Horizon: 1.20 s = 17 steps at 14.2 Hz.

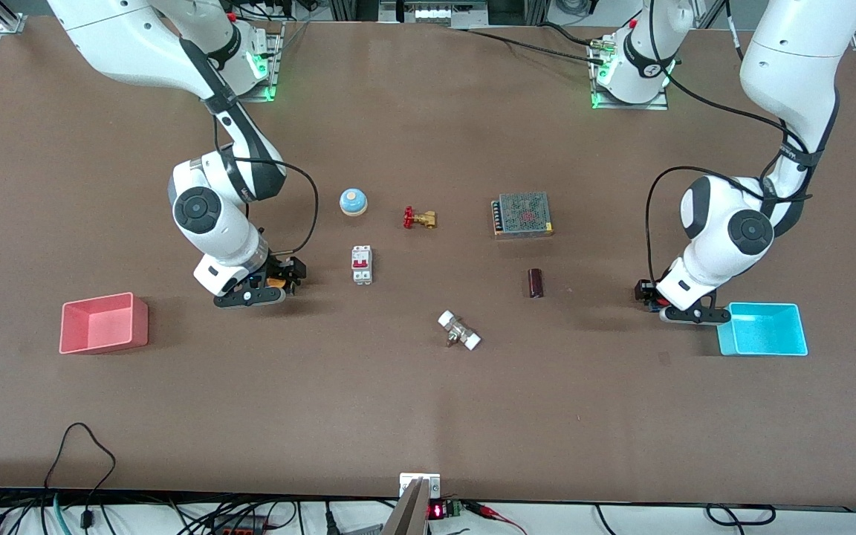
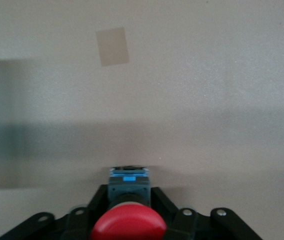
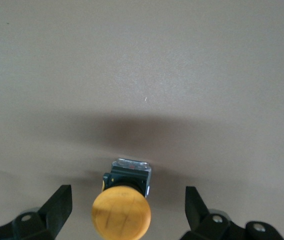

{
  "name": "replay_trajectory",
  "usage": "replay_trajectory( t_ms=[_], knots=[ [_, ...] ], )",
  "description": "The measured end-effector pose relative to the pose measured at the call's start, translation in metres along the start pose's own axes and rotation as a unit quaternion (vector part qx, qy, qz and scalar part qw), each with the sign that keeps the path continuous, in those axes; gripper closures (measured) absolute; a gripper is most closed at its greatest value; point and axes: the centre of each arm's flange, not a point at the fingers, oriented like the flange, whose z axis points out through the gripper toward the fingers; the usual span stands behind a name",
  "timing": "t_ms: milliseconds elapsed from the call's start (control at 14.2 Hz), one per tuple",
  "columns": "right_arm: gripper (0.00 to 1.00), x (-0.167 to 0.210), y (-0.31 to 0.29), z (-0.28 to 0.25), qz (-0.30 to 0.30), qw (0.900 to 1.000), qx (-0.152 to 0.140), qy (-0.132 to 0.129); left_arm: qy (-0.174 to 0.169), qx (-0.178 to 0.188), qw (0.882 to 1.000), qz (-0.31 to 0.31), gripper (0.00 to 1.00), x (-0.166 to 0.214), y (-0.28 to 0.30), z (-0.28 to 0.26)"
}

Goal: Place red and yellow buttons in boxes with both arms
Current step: 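Close the right gripper on the yellow button while the left grasps red, then carry the yellow button with the right gripper over the pink box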

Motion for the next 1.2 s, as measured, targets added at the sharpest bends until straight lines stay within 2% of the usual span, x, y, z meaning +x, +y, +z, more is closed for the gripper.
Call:
replay_trajectory(
  t_ms=[282,494,635,705,776,917,1199],
  knots=[
    [0.0,0.0,0.0,0.004,0.0,1.0,0.001,0.0,0.016,0.001,1.0,0.002,0.62,0.016,-0.002,-0.014],
    [0.04,0.0,0.0,0.006,0.0,1.0,0.002,0.001,-0.006,0.005,1.0,0.006,0.62,0.048,-0.009,-0.052],
    [0.22,0.0,-0.001,0.008,-0.001,1.0,0.003,0.002,-0.021,0.01,1.0,0.013,0.62,0.072,-0.017,-0.088],
    [0.23,-0.001,-0.002,0.009,-0.001,1.0,0.003,0.002,-0.021,0.015,0.999,0.019,0.62,0.079,-0.026,-0.102],
    [0.3,-0.001,-0.002,0.009,-0.001,1.0,0.003,0.002,-0.018,0.028,0.999,0.034,0.62,0.084,-0.039,-0.111],
    [0.55,-0.001,-0.003,0.009,-0.002,1.0,0.003,0.003,-0.013,0.051,0.997,0.062,0.62,0.088,-0.075,-0.122],
    [0.57,0.0,-0.003,0.008,-0.002,1.0,0.003,0.004,-0.021,0.058,0.995,0.078,0.62,0.083,-0.144,-0.115]
  ],
)
